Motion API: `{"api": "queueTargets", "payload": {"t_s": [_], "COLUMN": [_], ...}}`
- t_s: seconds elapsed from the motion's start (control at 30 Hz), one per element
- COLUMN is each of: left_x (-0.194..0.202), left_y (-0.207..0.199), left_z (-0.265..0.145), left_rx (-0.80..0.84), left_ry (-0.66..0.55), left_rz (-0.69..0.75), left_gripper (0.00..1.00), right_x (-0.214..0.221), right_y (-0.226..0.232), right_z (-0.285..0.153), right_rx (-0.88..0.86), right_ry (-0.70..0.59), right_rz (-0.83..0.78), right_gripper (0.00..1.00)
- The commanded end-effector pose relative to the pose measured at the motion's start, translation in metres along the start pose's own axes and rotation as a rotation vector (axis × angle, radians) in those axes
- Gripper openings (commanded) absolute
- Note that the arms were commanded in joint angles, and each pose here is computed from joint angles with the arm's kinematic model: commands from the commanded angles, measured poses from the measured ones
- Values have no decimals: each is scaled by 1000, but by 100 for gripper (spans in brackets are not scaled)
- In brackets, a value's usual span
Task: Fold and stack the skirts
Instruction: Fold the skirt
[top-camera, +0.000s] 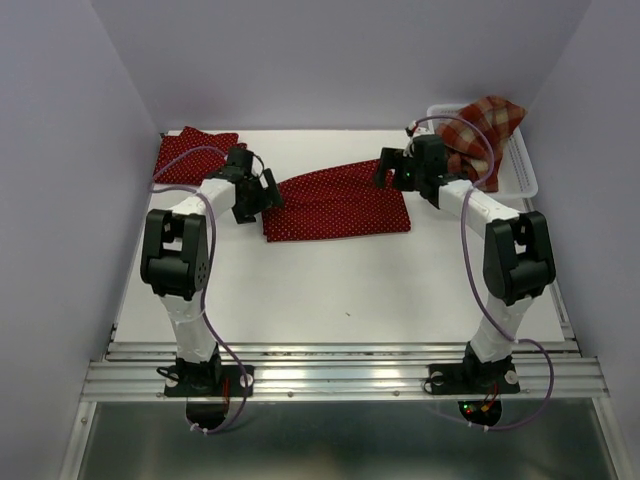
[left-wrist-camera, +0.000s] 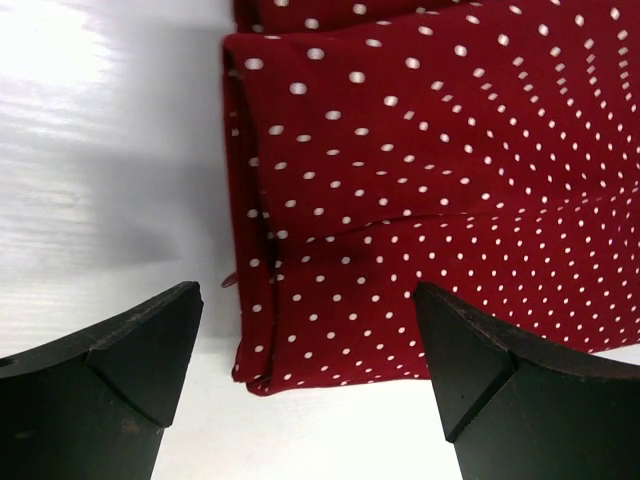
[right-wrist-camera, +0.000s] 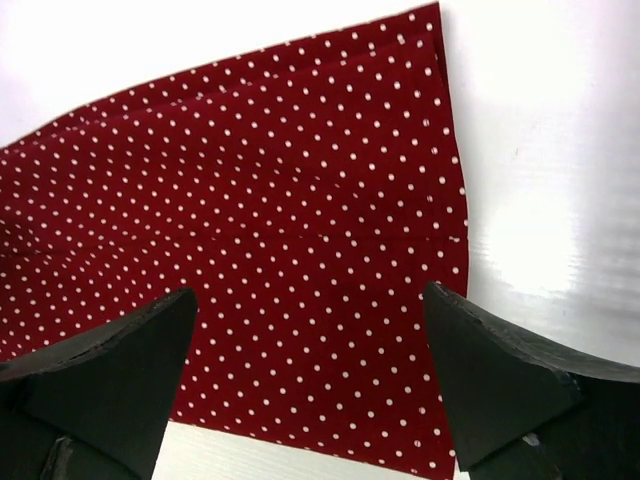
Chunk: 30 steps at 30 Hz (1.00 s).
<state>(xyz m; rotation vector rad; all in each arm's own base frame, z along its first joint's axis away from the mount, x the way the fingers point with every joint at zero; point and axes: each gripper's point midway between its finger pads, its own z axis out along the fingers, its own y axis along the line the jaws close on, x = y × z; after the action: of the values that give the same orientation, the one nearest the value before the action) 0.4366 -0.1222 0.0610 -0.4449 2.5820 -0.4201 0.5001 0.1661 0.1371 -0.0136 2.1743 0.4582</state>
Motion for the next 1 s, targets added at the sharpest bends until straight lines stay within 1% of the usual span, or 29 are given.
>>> {"api": "queueTargets", "payload": {"t_s": [0.0,0.13,0.5,0.57,0.6,0.63,0.67,0.7,0.73,0.77,0.8,0.9,0.93,0.97], "left_x": [4,18,34,39,41,42,47,45,43,44,43,42,41,41], "left_y": [-15,-6,11,8,7,5,5,4,2,2,2,5,6,7], "left_z": [1,18,41,44,45,47,51,51,52,53,53,54,54,55], "left_rx": [50,-15,-75,-66,-60,-50,-48,-54,-51,-54,-58,-79,-87,-93], "left_ry": [-2,37,91,104,107,110,129,124,121,125,128,124,122,121], "left_rz": [121,129,103,108,112,116,120,125,128,125,123,120,121,120], "left_gripper": [99,99,99,94,90,82,79,72,60,52,40,21,5,0], "right_x": [-15,-14,-17,-17,-17,-17,-18,-18,-19,-20,-21,-21,-20,-20], "right_y": [7,4,0,-1,-1,-2,-2,-2,-2,-3,-3,-4,-4,-5], "right_z": [-15,-23,-36,-37,-37,-37,-37,-38,-38,-39,-39,-40,-41,-41], "right_rx": [-36,-17,11,16,16,20,24,27,28,31,30,37,40,41], "right_ry": [-59,-62,-77,-77,-78,-78,-81,-83,-85,-88,-90,-94,-93,-92], "right_rz": [-32,-36,-59,-62,-62,-63,-63,-63,-63,-65,-66,-68,-68,-69], "right_gripper": [100,100,100,100,100,100,100,100,100,100,100,100,100,100]}}
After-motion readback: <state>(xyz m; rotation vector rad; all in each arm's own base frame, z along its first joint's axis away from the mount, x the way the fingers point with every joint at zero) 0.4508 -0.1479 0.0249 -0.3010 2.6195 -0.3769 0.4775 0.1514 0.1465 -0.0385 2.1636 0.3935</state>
